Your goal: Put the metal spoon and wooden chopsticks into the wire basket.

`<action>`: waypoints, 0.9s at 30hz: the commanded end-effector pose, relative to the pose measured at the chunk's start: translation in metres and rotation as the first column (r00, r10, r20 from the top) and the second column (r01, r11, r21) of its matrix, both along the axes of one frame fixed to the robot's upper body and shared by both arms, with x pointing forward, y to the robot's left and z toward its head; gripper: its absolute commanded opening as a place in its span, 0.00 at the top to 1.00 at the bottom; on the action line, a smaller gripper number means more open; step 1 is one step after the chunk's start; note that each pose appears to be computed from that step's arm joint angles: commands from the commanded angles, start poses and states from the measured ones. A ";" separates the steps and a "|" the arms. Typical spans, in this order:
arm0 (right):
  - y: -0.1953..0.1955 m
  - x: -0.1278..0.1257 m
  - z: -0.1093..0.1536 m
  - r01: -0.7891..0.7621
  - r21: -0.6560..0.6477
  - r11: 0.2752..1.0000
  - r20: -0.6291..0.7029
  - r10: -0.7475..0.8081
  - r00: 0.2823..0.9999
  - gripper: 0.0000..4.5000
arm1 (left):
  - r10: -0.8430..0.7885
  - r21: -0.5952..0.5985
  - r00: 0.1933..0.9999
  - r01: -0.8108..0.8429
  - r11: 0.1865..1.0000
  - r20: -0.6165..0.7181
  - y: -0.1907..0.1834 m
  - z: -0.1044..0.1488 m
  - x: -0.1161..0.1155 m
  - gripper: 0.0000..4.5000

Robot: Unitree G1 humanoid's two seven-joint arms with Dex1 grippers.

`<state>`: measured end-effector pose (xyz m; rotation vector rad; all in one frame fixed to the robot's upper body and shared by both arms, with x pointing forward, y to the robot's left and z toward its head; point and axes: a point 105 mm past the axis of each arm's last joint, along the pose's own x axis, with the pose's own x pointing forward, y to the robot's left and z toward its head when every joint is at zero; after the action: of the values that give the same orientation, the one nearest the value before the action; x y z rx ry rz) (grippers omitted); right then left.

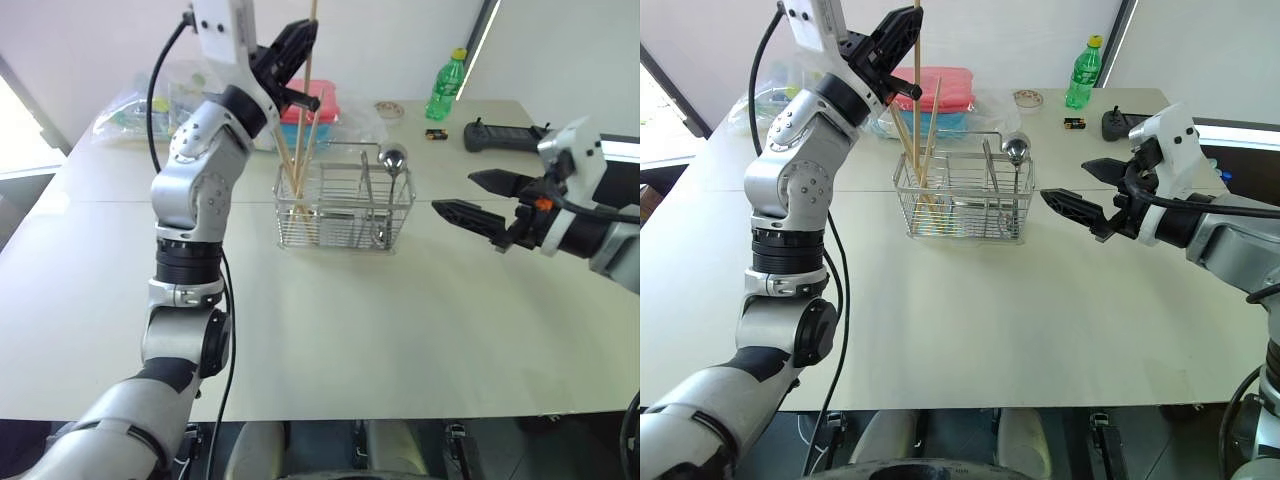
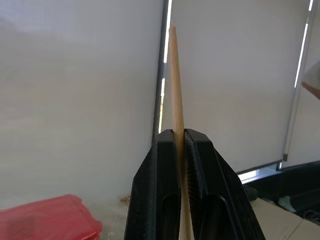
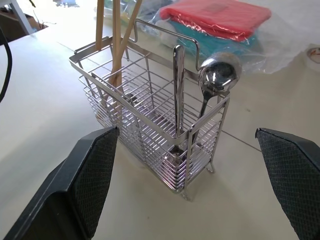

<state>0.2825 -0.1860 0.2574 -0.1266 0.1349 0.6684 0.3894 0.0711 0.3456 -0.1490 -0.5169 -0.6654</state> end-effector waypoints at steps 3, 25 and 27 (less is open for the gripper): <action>-0.002 -0.003 0.011 0.016 -0.005 1.000 0.049 -0.016 0.999 0.00 | -0.021 0.025 1.000 0.022 0.999 -0.007 -0.008 -0.010 0.003 0.66; -0.034 -0.003 -0.019 0.051 -0.081 0.995 -0.008 -0.052 0.999 0.00 | -0.001 0.585 0.893 0.296 0.755 -0.451 0.103 -0.101 -0.067 0.01; -0.036 -0.001 -0.022 0.059 -0.068 0.996 -0.011 -0.059 0.998 0.00 | 0.047 0.620 0.877 0.299 0.726 -0.478 0.115 -0.115 -0.072 0.01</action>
<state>0.2815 -0.2199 0.2242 -0.1643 0.2289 0.6143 0.3241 0.1872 0.2223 0.2916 0.2723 -0.8677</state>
